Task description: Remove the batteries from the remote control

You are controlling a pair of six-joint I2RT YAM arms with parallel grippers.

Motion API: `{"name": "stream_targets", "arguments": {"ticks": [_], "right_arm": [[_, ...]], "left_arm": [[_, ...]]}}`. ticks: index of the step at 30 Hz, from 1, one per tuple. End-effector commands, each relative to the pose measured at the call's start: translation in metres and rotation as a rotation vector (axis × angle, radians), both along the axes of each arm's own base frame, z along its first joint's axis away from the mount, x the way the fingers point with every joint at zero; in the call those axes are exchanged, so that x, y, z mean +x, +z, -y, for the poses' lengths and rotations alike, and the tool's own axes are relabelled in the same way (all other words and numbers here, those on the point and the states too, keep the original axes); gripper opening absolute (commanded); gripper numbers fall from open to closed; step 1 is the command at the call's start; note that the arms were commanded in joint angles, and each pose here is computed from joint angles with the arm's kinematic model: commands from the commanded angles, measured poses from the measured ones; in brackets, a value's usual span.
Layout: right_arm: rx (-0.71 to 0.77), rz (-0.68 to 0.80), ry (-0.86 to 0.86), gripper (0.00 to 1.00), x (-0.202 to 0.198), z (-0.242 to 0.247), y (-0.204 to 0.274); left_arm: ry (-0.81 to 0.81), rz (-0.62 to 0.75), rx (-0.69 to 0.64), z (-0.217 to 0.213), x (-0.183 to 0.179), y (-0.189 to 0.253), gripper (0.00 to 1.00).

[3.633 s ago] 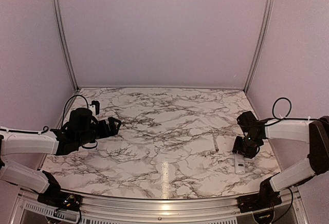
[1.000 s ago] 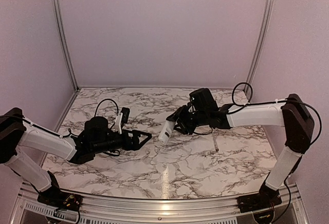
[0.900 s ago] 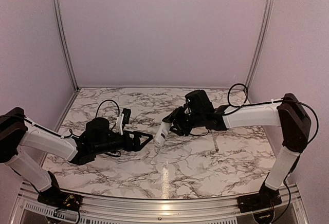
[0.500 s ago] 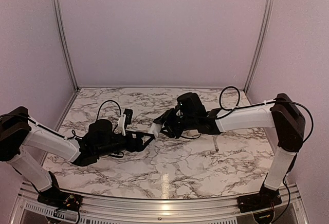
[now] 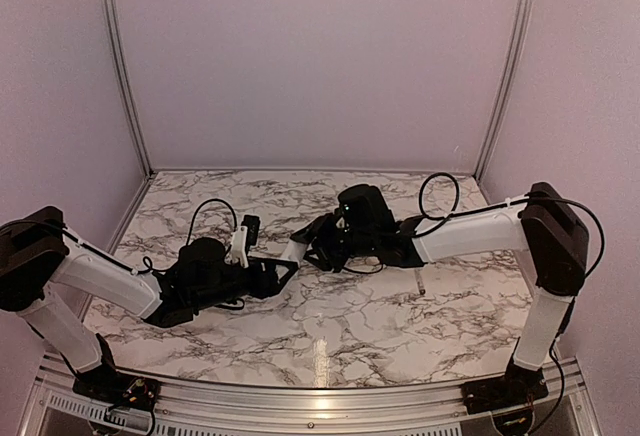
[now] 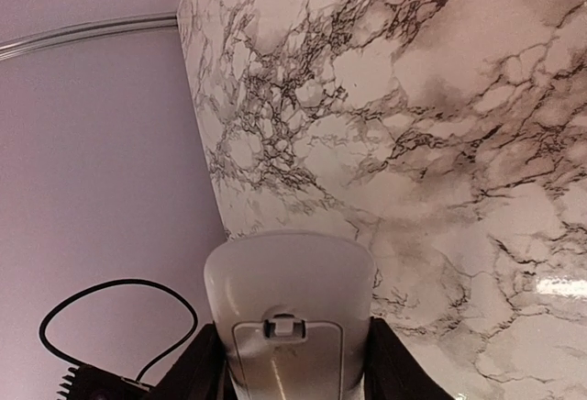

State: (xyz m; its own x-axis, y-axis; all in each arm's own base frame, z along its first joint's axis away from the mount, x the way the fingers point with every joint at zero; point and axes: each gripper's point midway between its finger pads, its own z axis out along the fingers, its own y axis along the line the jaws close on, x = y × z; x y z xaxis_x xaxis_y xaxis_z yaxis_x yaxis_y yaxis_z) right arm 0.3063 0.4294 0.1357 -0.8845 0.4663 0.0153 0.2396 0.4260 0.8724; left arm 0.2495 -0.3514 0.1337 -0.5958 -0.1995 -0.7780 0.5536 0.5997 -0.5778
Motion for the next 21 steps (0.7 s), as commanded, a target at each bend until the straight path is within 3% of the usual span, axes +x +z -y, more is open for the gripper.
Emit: {"name": "stream_targets", "arguments": {"ticks": [1, 15, 21], "right_arm": [[0.065, 0.038, -0.009, 0.0, 0.0064, -0.0154, 0.0243], [0.074, 0.048, 0.0, 0.0, 0.0042, -0.0213, 0.0269], [0.082, 0.042, 0.003, 0.0, 0.0011, -0.0204, 0.0231]], "left_arm": [[0.026, 0.025, -0.012, 0.0045, 0.0063, 0.0073, 0.55], [0.034, 0.034, -0.011, 0.0042, 0.0069, 0.0077, 0.32], [0.041, 0.039, -0.01, 0.0019, 0.0071, 0.0086, 0.1]]}}
